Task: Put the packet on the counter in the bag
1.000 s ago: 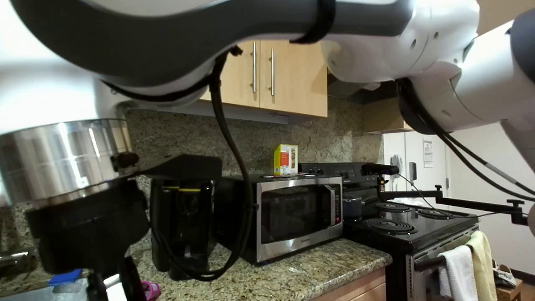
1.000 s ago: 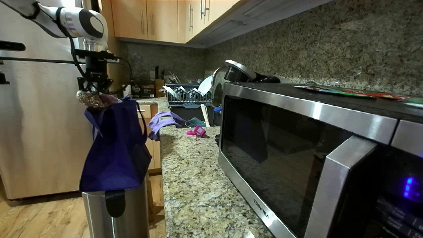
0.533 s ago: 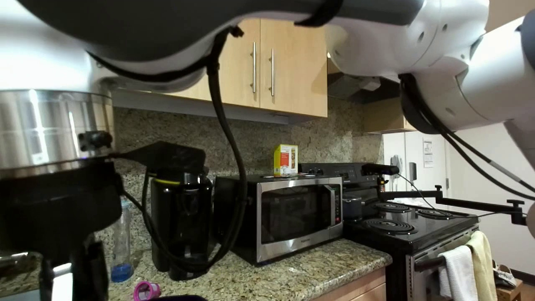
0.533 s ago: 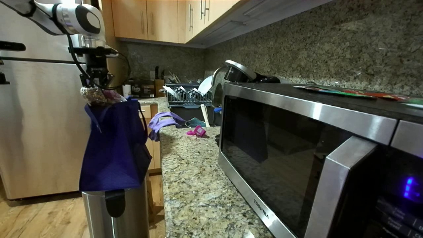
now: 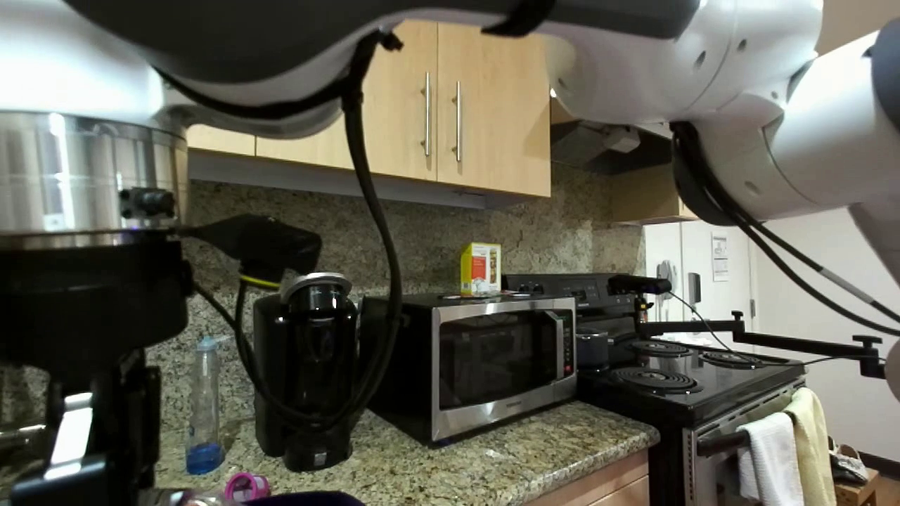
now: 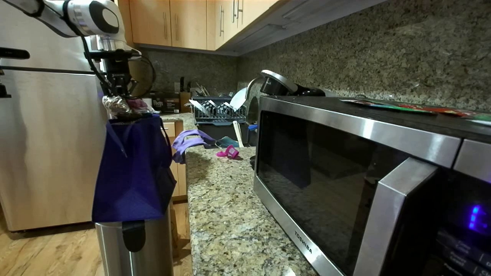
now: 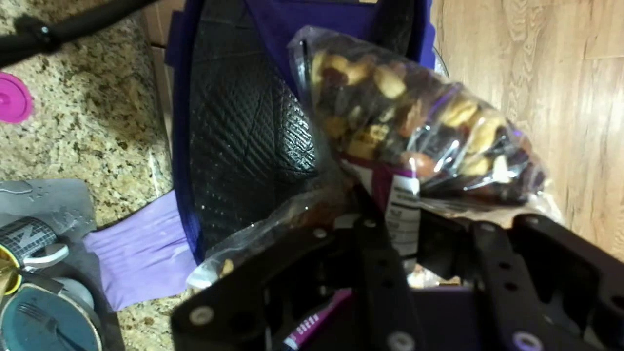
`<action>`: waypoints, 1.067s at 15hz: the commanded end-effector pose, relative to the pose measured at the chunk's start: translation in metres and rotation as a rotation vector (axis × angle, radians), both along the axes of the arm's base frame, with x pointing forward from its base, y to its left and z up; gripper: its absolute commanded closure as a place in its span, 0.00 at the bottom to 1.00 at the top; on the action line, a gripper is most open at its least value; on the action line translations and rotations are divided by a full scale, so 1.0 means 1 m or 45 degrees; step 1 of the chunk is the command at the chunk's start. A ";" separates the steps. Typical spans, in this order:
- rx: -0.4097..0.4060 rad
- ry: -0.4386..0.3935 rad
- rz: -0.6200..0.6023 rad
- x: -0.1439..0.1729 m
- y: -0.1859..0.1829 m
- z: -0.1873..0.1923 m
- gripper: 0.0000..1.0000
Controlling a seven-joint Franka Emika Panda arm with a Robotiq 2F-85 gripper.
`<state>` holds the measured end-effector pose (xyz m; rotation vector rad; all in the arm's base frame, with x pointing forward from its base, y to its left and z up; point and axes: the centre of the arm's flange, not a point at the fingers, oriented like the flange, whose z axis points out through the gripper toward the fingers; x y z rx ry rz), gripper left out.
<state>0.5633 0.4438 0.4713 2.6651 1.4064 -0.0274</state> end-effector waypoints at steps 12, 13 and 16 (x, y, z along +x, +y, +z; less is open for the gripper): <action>0.056 0.194 0.025 0.070 -0.043 -0.046 0.93; 0.066 0.230 0.047 0.062 -0.042 -0.043 0.93; 0.083 0.343 0.138 0.026 -0.031 -0.032 0.93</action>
